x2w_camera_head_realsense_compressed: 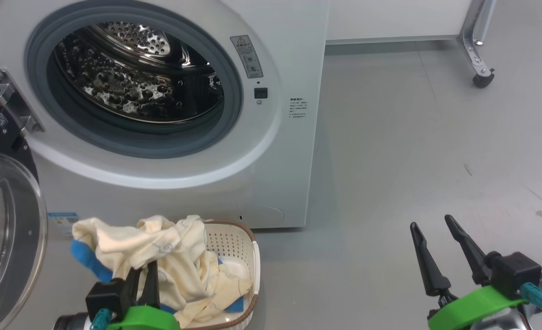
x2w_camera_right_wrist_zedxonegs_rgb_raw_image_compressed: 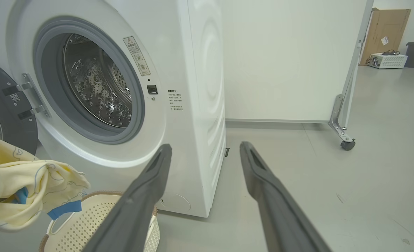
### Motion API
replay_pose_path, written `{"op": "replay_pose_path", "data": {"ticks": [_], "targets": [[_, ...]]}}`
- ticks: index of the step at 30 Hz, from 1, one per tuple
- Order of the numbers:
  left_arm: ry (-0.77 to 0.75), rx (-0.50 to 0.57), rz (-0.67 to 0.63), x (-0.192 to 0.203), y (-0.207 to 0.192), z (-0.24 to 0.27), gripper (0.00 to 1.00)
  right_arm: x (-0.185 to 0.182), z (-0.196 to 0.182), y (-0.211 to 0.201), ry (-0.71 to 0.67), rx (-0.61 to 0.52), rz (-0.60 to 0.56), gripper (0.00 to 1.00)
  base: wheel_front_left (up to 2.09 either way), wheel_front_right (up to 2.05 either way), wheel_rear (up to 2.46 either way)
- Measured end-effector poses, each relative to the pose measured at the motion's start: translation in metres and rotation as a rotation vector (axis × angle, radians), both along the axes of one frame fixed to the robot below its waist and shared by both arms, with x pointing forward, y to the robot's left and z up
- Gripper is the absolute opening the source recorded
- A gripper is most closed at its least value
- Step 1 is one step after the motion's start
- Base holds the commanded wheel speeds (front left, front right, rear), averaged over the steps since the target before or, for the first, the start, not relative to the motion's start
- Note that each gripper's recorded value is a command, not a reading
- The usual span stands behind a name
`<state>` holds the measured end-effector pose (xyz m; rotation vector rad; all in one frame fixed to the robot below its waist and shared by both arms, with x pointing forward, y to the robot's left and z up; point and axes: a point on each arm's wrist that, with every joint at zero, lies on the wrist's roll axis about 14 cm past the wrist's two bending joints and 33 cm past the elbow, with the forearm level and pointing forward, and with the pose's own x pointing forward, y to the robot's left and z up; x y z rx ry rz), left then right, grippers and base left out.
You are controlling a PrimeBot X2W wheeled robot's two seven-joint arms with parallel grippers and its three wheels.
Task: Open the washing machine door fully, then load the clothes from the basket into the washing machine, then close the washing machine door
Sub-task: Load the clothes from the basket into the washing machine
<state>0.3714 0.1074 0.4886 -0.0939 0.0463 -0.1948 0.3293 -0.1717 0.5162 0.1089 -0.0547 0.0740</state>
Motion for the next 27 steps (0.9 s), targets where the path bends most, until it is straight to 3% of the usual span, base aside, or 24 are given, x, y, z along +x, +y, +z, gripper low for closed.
{"op": "replay_pose_path", "data": {"ticks": [14,27], "targets": [[0.035,0.018,-0.01,0.016,-0.003,-0.012,0.0,0.005,-0.015,0.006,0.049,0.013,0.016,1.0,0.0,0.0,0.0],[0.201,0.041,-0.079,0.081,-0.014,-0.047,0.0,0.024,-0.027,0.003,0.071,0.041,-0.001,1.0,0.0,0.0,0.0]]}}
